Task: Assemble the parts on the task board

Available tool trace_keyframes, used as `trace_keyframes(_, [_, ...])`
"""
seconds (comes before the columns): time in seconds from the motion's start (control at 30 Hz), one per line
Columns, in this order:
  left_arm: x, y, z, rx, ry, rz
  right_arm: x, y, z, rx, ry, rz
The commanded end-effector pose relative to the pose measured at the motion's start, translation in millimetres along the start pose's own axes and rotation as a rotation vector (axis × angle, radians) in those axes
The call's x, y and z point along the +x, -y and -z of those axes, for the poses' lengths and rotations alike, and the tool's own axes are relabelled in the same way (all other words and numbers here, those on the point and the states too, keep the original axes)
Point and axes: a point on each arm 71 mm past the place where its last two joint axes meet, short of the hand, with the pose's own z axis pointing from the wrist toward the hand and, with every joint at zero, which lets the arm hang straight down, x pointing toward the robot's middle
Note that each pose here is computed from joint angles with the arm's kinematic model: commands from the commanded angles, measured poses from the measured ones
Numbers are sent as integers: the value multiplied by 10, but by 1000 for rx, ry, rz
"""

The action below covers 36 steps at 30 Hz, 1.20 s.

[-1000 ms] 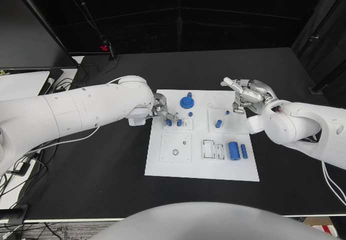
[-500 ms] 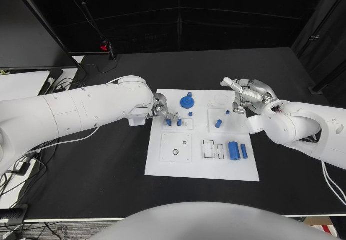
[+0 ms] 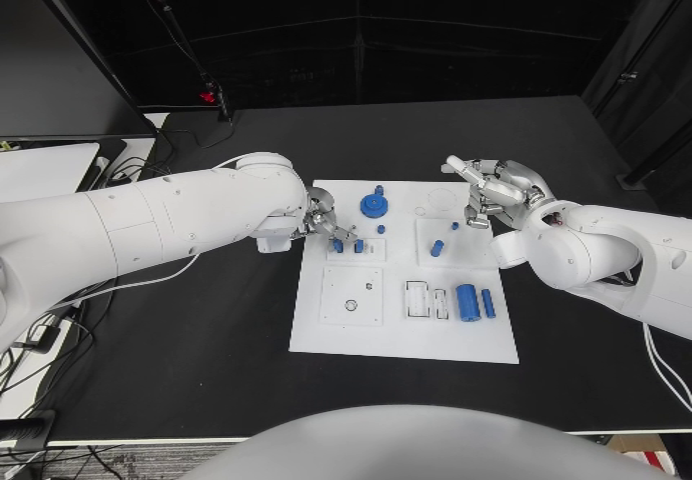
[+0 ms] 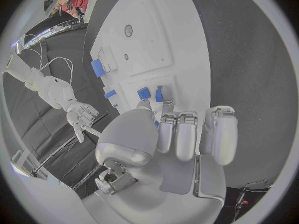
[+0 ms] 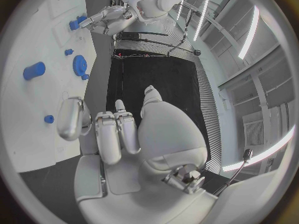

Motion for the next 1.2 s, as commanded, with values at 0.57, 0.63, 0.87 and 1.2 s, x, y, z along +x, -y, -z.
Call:
trace_keyframes(0.57, [105, 17, -38, 21, -39, -6, 12, -8, -4, -5, -10, -1])
trace_keyframes(0.63, [105, 17, -39, 20, -40, -7, 13, -8, -4, -5, -10, -1])
trace_keyframes(0.87, [108, 14, -41, 13, -46, -10, 16, -7, -4, -4, -11, -1])
trace_keyframes(1.2, [110, -19, -40, -26, -50, -13, 15, -6, -2, -3, -10, -1])
